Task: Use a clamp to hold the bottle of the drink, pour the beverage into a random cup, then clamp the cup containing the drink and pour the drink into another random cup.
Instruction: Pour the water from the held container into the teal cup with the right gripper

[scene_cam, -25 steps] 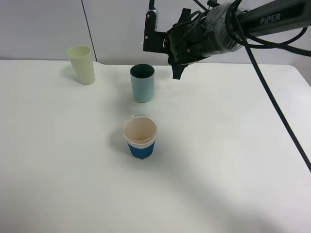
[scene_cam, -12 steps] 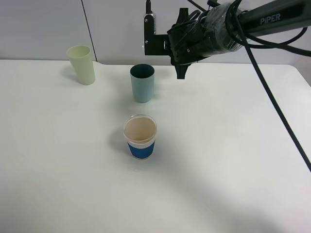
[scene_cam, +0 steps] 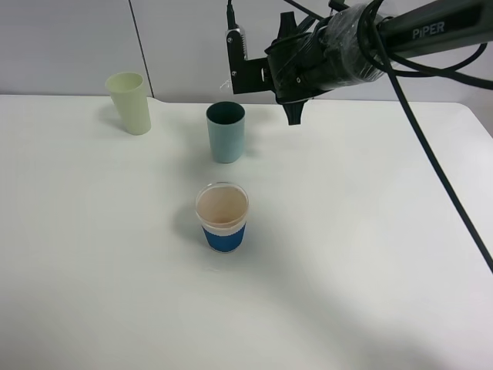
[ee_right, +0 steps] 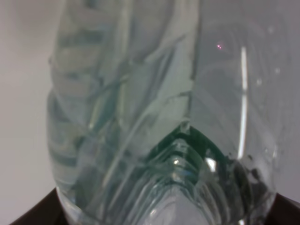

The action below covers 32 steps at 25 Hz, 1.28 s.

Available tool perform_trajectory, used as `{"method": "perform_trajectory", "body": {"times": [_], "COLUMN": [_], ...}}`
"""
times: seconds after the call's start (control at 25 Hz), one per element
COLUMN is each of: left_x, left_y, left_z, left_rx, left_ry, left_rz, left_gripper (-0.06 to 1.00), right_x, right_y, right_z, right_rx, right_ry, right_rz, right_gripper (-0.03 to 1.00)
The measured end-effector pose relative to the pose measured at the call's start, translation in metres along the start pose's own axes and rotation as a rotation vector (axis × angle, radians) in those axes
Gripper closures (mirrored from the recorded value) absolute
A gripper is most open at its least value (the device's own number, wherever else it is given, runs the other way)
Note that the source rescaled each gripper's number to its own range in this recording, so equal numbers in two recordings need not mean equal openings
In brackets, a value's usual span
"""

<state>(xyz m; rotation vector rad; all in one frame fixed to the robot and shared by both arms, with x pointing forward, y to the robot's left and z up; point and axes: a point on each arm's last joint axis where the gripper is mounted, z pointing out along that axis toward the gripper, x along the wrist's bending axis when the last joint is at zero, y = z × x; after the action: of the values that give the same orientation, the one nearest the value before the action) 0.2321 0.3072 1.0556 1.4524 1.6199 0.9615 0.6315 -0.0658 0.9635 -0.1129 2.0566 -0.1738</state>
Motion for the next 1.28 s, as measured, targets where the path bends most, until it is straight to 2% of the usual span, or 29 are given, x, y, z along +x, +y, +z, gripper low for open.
{"method": "perform_trajectory", "body": {"times": [0.68,1.28], "left_x": [0.0,0.0], "left_y": [0.0,0.0], "left_z": [0.0,0.0], "left_rx": [0.0,0.0], "left_ry": [0.0,0.0], "left_rz": [0.0,0.0], "left_gripper": [-0.06,-0.06], "right_x": [-0.0002,-0.0014], "right_y": [-0.0015,-0.0032], "right_z": [0.0,-0.0001], "right_rx": [0.016,0.036], "right_ry": [-0.001,-0.013], "right_rz": [-0.113,-0.144], "right_gripper": [0.94,0.94]}}
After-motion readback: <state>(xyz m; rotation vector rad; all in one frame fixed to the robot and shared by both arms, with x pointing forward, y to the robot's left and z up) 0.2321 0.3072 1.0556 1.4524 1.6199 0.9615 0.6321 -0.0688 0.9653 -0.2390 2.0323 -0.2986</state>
